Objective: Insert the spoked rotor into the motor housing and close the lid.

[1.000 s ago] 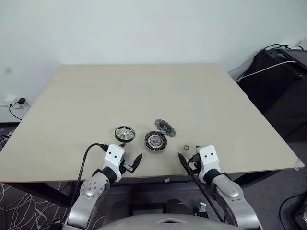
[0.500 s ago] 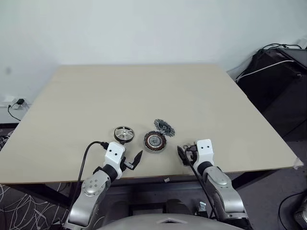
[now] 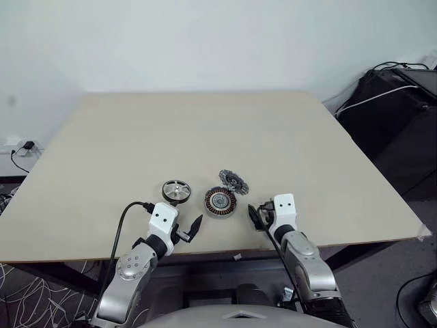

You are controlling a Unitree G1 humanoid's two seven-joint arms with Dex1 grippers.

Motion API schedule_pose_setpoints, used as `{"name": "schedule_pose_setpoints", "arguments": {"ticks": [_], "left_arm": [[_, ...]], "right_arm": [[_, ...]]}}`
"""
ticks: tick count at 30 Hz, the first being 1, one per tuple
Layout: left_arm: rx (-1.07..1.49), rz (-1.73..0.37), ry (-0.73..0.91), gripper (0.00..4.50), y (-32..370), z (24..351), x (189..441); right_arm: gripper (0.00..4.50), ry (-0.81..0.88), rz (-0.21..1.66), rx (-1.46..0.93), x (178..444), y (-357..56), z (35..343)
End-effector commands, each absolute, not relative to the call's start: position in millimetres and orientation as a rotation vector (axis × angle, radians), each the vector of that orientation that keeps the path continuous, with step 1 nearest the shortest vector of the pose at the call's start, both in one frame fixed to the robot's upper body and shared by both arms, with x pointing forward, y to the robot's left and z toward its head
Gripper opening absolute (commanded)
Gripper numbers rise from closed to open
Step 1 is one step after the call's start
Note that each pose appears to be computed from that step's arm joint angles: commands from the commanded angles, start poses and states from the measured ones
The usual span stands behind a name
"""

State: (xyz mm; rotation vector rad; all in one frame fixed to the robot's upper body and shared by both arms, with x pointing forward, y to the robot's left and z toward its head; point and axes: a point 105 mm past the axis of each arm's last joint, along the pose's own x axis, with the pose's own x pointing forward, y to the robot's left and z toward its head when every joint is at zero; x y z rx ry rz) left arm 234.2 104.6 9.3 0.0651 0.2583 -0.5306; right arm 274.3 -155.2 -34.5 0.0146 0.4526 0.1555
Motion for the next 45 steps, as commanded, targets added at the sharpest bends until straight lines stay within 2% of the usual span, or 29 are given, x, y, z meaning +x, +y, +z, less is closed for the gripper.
{"name": "schedule_pose_setpoints", "arguments": {"ticks": [1,2,6,11,15,19,25,30,36,45], "left_arm": [[0.082,-0.533,0.199,4.49,104,22,239],[0.083,-0.533,0.198,4.49,104,23,239],[0.085,-0.535,0.199,4.50,104,23,239],[0.084,-0.533,0.199,4.50,104,22,239],[0.084,-0.531,0.199,4.50,104,23,238],[0.084,-0.528,0.198,4.50,104,23,238],[0.082,-0.525,0.201,4.50,104,22,238],[0.079,-0.529,0.200,4.50,102,22,238],[0.074,-0.526,0.200,4.50,101,21,238],[0.072,-0.518,0.199,4.50,102,21,237]], "right_arm": [[4.50,0.446,0.139,0.033,277,-157,-33],[4.50,0.452,0.137,0.036,277,-157,-35],[3.61,0.475,0.135,0.046,273,-157,-41],[1.88,0.483,0.133,0.047,272,-157,-44],[0.68,0.464,0.129,0.028,272,-158,-38],[0.68,0.396,0.176,0.008,272,-154,-14],[0.68,0.292,0.483,-0.020,258,-111,33],[0.68,0.260,0.608,-0.012,258,-85,50],[0.68,0.266,0.655,-0.016,270,-62,46],[0.68,0.300,0.638,-0.047,286,-52,27]]}}
